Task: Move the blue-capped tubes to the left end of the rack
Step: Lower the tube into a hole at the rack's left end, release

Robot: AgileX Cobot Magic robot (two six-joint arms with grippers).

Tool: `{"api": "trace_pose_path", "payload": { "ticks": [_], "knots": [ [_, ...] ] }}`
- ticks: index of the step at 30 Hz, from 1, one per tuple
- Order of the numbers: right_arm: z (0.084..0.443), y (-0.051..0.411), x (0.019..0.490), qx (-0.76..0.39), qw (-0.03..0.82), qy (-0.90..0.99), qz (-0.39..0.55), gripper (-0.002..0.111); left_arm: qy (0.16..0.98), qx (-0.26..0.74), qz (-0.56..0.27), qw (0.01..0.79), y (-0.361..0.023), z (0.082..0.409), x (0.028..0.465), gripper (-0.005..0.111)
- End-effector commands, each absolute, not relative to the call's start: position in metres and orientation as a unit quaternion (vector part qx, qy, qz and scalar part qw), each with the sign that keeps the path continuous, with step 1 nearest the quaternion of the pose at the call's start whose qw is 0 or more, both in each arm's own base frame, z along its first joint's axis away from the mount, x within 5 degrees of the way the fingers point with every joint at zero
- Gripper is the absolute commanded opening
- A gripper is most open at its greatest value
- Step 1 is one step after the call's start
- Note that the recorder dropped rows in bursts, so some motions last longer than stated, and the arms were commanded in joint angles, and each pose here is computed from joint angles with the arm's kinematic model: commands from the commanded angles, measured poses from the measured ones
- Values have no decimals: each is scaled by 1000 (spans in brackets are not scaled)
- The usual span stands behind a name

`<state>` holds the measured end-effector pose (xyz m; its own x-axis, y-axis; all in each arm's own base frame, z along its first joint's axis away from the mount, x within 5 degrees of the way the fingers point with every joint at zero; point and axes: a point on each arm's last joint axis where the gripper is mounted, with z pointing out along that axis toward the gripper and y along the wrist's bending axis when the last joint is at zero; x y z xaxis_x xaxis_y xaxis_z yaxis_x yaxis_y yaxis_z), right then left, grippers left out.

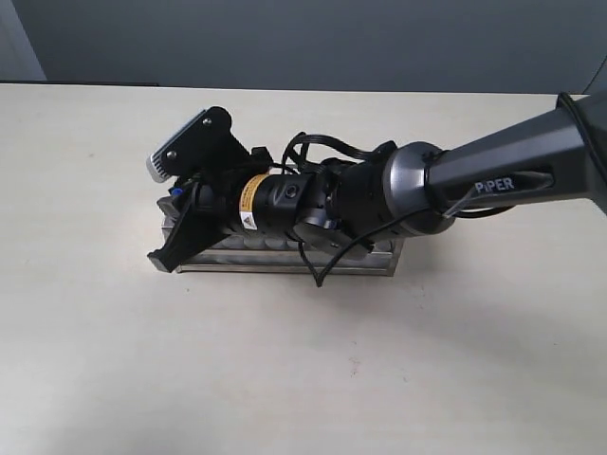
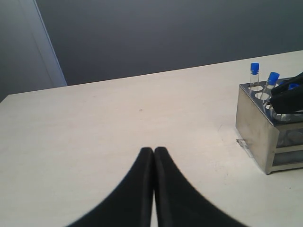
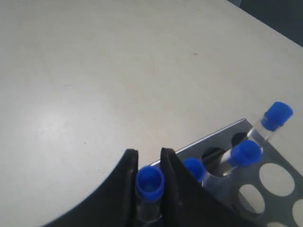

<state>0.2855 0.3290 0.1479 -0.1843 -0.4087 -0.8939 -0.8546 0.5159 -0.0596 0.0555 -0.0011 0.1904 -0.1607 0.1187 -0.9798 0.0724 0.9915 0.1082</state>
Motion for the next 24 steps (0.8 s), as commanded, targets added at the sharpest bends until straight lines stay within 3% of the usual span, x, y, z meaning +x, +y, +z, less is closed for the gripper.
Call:
{"api": "trace_pose_path", "payload": {
  "ticks": [1,4,6,11,13,24],
  "knots": [
    [145,329,285,-433,464,738,229,-1,760,62,19,647,-1,190,55,0],
    [146,328,285,-433,464,739,228,1,760,62,19,647,-1,190,55,0],
    [146,328,285,-433,464,739,228,9,760,62,19,647,-1,190,55,0],
    [148,328,285,-433,463,740,226,48,760,62,19,647,-1,190,55,0],
    [150,327,285,-432,462,741,224,58,760,62,19,647,-1,190,55,0],
    [187,314,281,-428,456,758,186,55,760,62,19,647,-1,190,55,0]
  ]
}}
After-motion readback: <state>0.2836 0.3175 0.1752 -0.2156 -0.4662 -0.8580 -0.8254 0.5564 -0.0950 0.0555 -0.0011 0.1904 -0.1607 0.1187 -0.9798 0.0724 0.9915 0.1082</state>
